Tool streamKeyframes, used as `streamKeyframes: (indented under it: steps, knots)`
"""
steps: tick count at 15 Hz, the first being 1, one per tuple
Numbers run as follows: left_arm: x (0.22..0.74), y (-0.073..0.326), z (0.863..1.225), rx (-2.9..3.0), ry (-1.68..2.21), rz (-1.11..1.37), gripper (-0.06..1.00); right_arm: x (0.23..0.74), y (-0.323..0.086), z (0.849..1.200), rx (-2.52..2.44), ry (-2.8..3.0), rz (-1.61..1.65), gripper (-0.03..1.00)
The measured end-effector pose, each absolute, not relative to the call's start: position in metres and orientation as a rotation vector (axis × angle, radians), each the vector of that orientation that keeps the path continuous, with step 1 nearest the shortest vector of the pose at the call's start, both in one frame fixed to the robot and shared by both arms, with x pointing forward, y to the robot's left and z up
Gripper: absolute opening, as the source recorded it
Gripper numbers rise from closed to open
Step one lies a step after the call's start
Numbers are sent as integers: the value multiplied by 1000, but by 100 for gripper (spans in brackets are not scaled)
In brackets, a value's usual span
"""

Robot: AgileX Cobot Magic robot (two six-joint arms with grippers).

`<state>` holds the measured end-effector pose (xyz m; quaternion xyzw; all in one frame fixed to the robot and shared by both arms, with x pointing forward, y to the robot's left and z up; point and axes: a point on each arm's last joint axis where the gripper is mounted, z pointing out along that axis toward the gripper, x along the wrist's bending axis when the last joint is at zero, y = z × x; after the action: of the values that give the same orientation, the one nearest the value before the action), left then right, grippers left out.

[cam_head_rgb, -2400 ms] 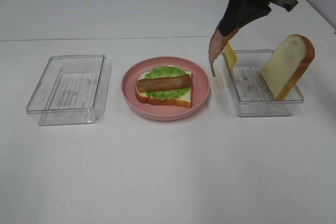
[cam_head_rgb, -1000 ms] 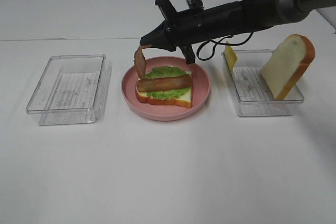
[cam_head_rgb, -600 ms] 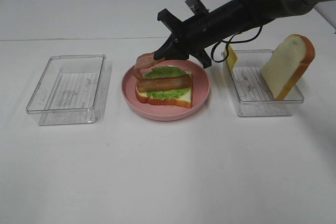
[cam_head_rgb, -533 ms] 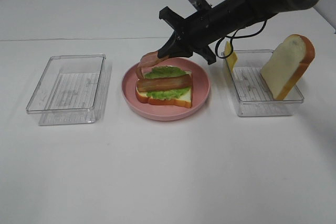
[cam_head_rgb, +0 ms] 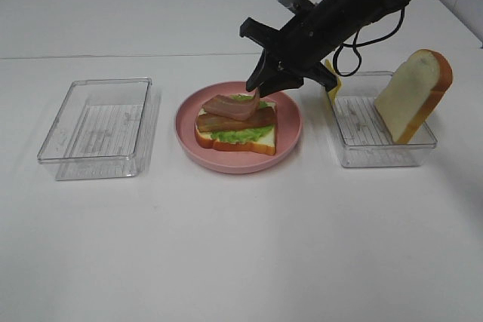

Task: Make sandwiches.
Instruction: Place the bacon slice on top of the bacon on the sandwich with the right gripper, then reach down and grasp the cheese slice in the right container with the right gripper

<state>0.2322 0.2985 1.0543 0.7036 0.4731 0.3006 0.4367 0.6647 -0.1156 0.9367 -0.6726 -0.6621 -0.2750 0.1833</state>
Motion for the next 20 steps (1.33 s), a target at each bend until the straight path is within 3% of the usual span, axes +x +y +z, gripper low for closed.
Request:
streamKeyframes:
  steps: [1,2,5,13,20]
  knots:
    - [232,298,1054,1750,1177,748,75,664,-116,937,-1893,-1865,-765,37]
    - [232,298,1054,1750,1177,748,75,662,-115,937,-1881,-1874,-743,55]
    - [232,298,1054,1750,1177,748,75,659,-118,947,-1869,-1927,-741,63]
    - [232,298,1054,1750,1177,748,75,636,-142,1010,-1880,-2220,-617,65]
    - [232,298,1054,1750,1177,748,75,656,-182,1042,-2043,-2298,-612,61]
